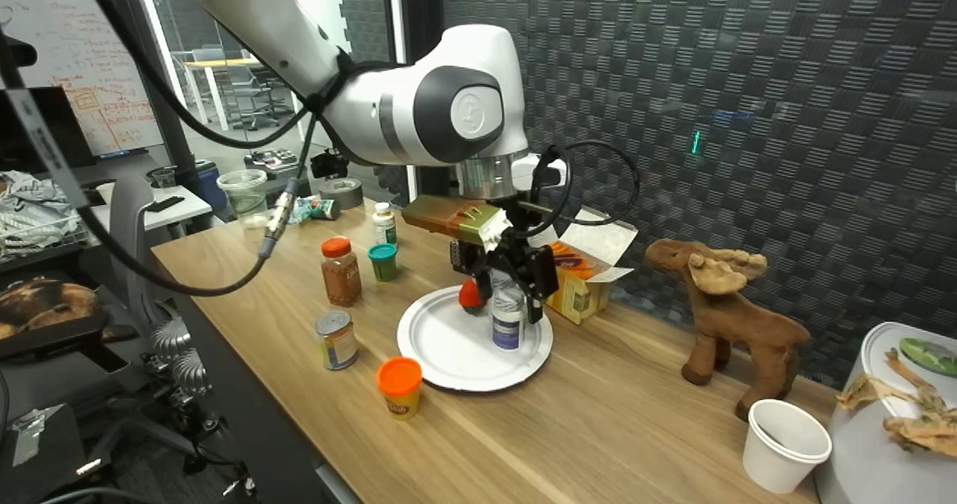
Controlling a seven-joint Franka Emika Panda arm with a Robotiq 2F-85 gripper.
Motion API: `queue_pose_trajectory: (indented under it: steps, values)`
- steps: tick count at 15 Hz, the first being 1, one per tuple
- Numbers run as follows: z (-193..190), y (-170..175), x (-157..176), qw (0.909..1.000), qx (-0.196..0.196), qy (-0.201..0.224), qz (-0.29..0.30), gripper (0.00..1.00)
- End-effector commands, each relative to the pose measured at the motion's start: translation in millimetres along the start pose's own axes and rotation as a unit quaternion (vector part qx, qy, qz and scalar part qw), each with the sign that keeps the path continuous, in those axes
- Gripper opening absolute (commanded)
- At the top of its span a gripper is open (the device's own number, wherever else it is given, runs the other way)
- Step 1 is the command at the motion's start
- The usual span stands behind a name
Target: Put the orange object and the bottles on the plate
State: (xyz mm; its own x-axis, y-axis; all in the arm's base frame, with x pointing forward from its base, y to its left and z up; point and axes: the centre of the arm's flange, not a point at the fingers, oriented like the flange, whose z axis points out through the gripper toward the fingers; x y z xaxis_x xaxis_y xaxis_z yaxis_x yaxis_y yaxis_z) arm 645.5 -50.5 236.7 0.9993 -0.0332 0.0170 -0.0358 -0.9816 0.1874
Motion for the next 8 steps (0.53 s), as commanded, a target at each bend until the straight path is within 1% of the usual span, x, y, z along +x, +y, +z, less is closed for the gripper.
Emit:
queue_pose_trajectory:
  steps: [1,4,8]
  values:
    - [-27,1,-9,0.9996,-0.016,0.008,0.023,1.0]
    - [-52,-9,-17,0.9982,-0.018,0.025,0.052,1.0]
    - [-78,-39,-28,0.9954,-0.014,0.033,0.089,1.0]
